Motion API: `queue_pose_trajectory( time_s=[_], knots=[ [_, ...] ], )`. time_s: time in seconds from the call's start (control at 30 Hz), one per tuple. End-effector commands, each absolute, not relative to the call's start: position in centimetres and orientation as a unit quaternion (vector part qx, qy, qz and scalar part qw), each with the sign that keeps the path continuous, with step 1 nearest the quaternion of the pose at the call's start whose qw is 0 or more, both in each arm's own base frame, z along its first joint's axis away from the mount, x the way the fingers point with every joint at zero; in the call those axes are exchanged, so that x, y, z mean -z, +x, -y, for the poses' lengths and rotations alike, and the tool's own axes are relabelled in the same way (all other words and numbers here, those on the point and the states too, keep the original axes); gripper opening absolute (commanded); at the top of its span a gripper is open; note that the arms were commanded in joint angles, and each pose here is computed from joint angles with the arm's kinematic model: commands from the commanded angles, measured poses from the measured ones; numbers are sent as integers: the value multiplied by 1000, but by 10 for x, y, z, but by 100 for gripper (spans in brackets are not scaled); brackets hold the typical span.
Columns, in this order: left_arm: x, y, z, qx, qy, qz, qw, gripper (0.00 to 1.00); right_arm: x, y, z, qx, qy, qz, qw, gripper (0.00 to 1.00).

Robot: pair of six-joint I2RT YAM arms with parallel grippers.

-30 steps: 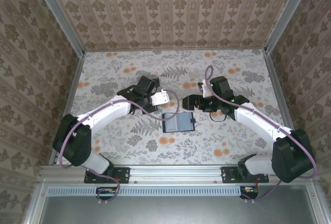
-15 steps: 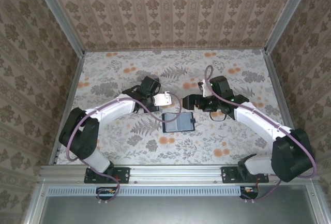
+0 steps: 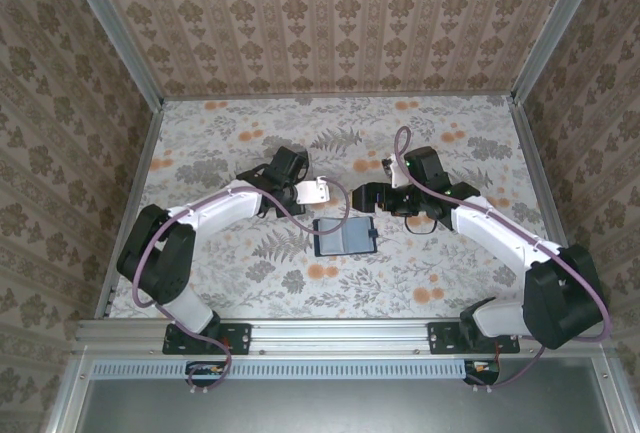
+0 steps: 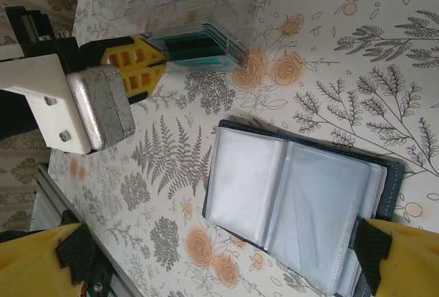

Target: Take the credit cards out of the card holder

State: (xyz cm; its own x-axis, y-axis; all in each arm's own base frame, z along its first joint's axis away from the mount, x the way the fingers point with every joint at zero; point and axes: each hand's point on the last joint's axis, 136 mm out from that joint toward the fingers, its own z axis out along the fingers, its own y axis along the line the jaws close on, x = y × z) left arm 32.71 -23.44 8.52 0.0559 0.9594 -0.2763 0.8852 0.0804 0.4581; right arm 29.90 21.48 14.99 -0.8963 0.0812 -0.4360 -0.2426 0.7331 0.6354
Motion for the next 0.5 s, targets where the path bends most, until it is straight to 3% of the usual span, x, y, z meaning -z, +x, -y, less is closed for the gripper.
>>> queue_pose_trajectory(
  time_s=[0.0,0.2,0.3,0.47],
  knots=[
    [-84,336,236,-68,676,-683,269,0,-157,306,-217,-362,-42,-902,231,100],
    [-80,338,237,-59,668,-692,266,0,-157,305,-217,-364,-41,-902,231,100],
    [-80,339,237,-59,667,-696,260,18,-156,304,-217,-363,-40,-902,230,100],
    [-90,343,237,-62,656,-705,264,32,-157,305,-217,-365,-40,-901,230,100]
  ],
)
